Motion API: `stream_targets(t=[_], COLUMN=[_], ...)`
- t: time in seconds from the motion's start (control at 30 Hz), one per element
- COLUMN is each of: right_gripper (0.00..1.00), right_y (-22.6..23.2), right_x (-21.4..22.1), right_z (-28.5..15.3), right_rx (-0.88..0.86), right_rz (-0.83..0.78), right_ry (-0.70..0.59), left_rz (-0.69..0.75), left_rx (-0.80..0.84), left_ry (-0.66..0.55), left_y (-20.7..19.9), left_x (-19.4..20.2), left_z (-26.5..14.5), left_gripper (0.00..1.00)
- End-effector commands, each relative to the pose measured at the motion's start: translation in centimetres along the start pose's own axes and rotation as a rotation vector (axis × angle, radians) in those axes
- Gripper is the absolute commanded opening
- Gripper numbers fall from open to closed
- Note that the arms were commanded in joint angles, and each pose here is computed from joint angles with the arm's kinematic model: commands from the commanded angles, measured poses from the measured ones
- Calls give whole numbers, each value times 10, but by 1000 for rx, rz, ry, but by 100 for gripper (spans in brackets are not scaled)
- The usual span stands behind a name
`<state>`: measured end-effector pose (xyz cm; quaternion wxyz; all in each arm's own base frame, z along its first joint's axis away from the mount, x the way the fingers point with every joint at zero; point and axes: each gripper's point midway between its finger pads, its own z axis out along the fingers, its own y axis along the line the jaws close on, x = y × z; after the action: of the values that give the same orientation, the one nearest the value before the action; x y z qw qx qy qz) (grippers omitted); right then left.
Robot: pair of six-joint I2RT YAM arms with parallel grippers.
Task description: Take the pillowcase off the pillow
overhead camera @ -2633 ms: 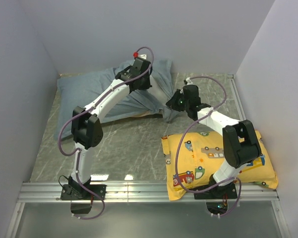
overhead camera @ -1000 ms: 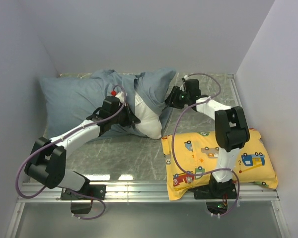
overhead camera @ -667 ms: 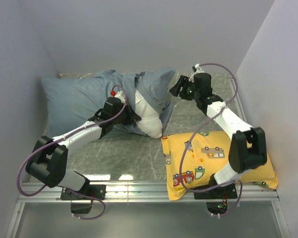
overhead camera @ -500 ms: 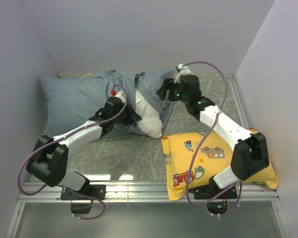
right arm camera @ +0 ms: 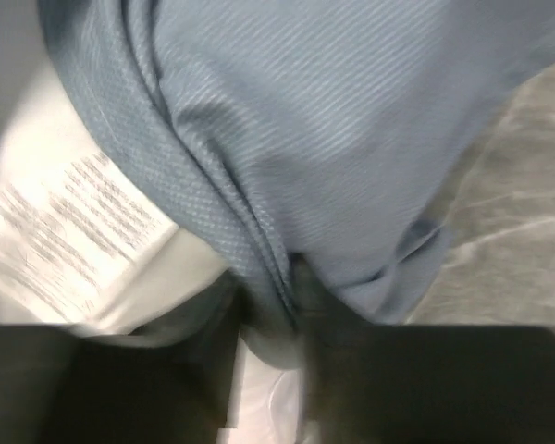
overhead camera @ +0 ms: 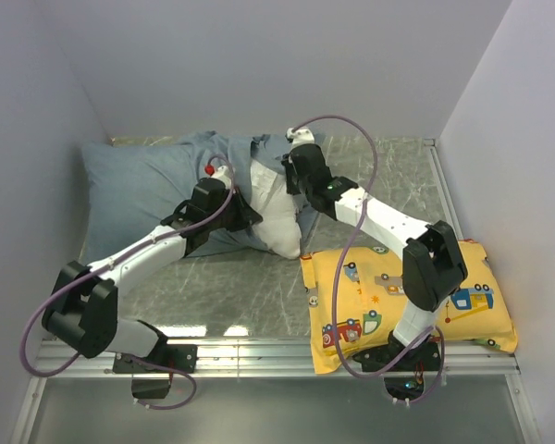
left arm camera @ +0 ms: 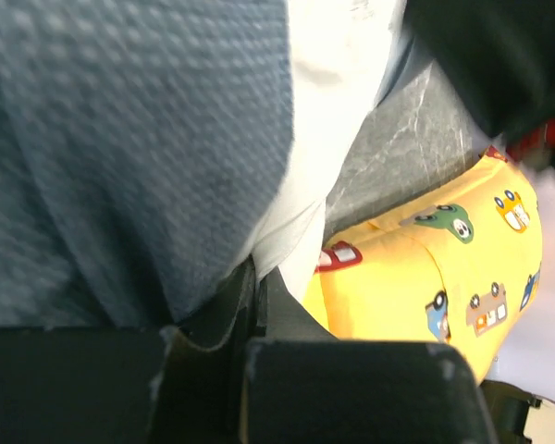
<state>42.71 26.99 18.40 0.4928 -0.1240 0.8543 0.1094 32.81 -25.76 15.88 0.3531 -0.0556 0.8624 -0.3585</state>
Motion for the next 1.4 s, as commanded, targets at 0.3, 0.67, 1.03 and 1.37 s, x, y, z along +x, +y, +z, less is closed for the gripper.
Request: stream_targets(t=[0.3, 0.67, 1.03, 1.37], right_gripper=[0, 2, 54, 72], right_y=[-123, -98, -43, -100], right_x=[-58, -8, -54, -98], right_z=[36, 123, 70, -21], right_rx=[338, -37, -375, -275], right_rz=[289, 497, 545, 618], right_ry=[-52, 207, 112, -57], left_rz=[26, 34, 28, -16], left_rx=[-67, 17, 49, 133], left_ry=[-18, -153, -292, -329], left_y=[11, -25, -61, -108], left_x=[14, -18, -76, -148], left_z=[-64, -117, -110, -48], left_gripper=[0, 0, 0, 0])
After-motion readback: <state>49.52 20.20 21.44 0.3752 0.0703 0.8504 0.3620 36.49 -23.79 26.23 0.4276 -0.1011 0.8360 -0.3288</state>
